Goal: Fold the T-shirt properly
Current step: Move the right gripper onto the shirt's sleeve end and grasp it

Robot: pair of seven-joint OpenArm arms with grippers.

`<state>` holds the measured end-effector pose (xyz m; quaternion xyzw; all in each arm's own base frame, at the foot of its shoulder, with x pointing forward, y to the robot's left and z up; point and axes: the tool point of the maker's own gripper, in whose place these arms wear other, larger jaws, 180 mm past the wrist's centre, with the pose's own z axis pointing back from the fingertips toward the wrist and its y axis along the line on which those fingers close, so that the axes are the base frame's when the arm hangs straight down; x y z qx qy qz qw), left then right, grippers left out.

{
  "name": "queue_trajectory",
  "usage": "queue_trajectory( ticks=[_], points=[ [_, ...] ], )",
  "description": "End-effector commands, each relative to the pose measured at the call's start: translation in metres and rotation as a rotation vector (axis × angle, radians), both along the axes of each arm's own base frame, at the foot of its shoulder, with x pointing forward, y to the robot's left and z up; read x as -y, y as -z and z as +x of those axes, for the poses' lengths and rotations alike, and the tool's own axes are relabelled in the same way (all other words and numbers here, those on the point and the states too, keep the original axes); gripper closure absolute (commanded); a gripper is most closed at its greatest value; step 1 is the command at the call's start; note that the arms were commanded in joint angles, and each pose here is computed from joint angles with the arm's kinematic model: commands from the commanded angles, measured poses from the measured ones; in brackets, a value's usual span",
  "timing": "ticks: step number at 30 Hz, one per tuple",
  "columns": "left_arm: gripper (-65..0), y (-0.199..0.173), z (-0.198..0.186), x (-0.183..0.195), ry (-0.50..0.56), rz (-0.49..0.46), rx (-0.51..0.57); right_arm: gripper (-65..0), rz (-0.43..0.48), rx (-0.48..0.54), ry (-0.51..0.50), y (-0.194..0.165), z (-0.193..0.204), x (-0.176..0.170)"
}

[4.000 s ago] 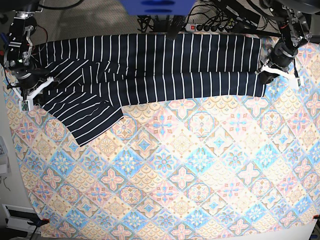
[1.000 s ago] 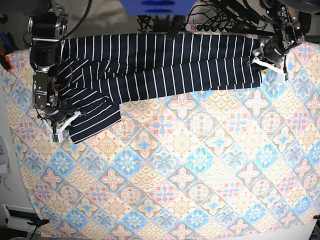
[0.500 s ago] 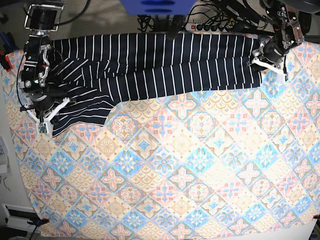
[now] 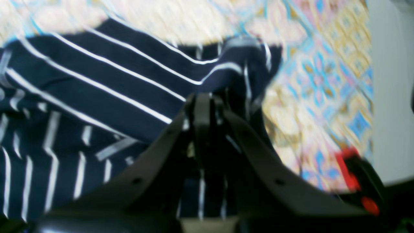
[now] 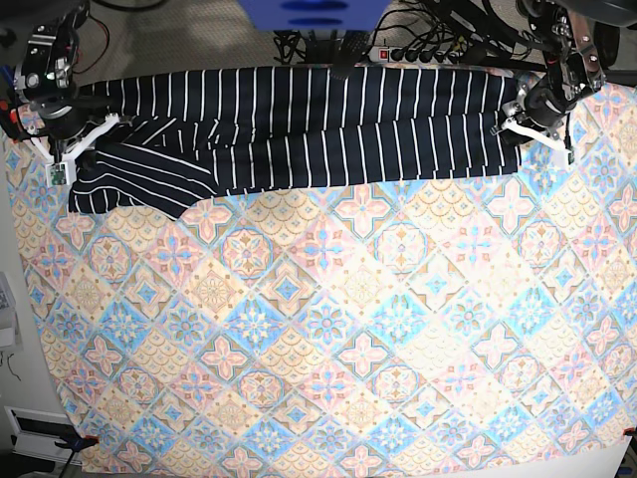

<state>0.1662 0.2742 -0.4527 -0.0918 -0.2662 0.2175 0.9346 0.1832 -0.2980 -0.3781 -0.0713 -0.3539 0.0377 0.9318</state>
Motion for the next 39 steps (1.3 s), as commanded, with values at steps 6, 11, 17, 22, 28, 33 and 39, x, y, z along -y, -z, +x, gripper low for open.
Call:
queue_trajectory(
  ticks=[6,11,17,22,28,33,39],
  points=[
    [-15.9,-0.008,0.006,-0.005,0.005,0.014,0.027,0.0,-0.026,0.0,-0.026,-0.009,-0.013,0.001],
    [-15.9,-0.008,0.006,-0.005,0.004,0.014,0.027,-1.4,0.005,-0.018,-0.016,0.007,-0.007,-0.002],
    [-16.7,-0.007,0.006,-0.005,0.005,0.013,0.026,-12.0,0.053,-0.039,0.002,0.032,0.012,-0.004],
    [-16.8,-0.008,0.006,-0.006,0.0,0.015,0.026,-18.6,0.024,0.01,0.092,0.019,0.02,0.02],
    [-16.8,-0.01,0.006,-0.012,-0.018,0.022,0.034,-20.4,0.029,0.155,0.204,-0.018,0.025,0.024],
    [-16.8,-0.016,0.0,-0.032,-0.116,0.033,0.058,-20.3,0.091,0.167,0.012,-0.022,0.04,-0.031],
    [-17.7,-0.016,-0.001,-0.034,-0.118,0.035,0.057,-20.2,0.213,0.085,-0.26,0.003,0.041,-0.126]
  ],
)
